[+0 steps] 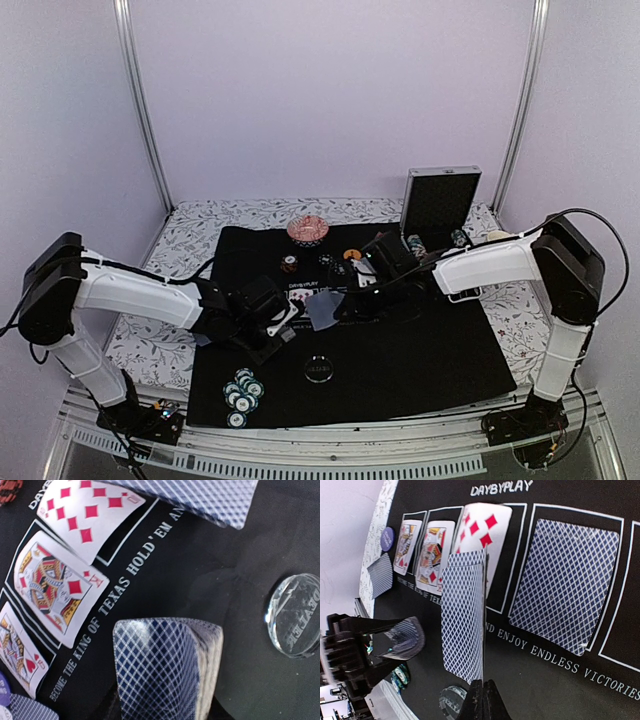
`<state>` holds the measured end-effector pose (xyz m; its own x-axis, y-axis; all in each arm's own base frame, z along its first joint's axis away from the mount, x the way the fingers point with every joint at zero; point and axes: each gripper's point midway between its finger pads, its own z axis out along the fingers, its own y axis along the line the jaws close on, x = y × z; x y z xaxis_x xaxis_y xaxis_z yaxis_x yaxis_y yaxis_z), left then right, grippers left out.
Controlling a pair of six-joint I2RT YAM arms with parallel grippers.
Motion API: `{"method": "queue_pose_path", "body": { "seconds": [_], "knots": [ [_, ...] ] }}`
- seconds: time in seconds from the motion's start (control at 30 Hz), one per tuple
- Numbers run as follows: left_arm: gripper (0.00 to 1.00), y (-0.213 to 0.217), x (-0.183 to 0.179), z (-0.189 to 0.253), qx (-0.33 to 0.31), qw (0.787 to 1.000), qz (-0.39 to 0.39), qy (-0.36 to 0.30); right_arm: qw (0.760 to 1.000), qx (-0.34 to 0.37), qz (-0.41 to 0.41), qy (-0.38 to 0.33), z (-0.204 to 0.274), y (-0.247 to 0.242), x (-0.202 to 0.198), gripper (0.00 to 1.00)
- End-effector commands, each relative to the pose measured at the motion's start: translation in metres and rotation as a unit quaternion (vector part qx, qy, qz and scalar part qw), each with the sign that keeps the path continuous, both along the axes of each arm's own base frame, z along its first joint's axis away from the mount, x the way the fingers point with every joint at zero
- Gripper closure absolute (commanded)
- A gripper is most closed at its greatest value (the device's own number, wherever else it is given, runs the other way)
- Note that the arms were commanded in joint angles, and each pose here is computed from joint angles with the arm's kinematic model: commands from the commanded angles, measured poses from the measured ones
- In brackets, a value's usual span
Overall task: Distribute texas hold em gaming equipment
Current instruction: Pick up the poker card from the community card area, then pass from the right arm to the left
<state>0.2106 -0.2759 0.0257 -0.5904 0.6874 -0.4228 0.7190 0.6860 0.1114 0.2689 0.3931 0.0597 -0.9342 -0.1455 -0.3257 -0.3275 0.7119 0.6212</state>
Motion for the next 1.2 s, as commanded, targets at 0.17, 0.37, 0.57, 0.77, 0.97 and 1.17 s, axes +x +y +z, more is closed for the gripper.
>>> {"method": "queue_pose_path", "body": {
  "seconds": [0.17, 0.37, 0.57, 0.77, 0.97, 1.17],
  "knots": [
    [0.43, -0.032, -0.014, -0.001, -0.02, 0.998, -0.06, 0.015, 0.999, 0.001, 0.007, -0.042, 0.046, -0.019, -0.008, 0.98],
    [0.22, -0.053, -0.042, 0.026, -0.079, 0.989, -0.123, 0.039, 0.996, -0.023, 0.036, -0.074, 0.067, -0.032, -0.014, 0.98],
    [0.13, -0.056, -0.047, 0.076, -0.128, 0.982, -0.138, 0.018, 0.989, -0.051, 0.094, -0.105, 0.085, -0.037, -0.027, 0.98],
    [0.06, -0.052, -0.052, 0.18, -0.284, 0.945, -0.157, -0.039, 0.961, -0.077, 0.208, -0.165, 0.103, -0.017, -0.066, 0.98],
    [0.12, -0.021, -0.039, 0.207, -0.382, 0.918, -0.108, -0.015, 0.914, -0.06, 0.328, -0.229, 0.113, 0.016, -0.118, 0.98],
    [0.25, -0.017, -0.054, 0.181, -0.391, 0.909, -0.13, 0.066, 0.883, -0.033, 0.386, -0.264, 0.124, 0.035, -0.14, 0.98]
  ]
}}
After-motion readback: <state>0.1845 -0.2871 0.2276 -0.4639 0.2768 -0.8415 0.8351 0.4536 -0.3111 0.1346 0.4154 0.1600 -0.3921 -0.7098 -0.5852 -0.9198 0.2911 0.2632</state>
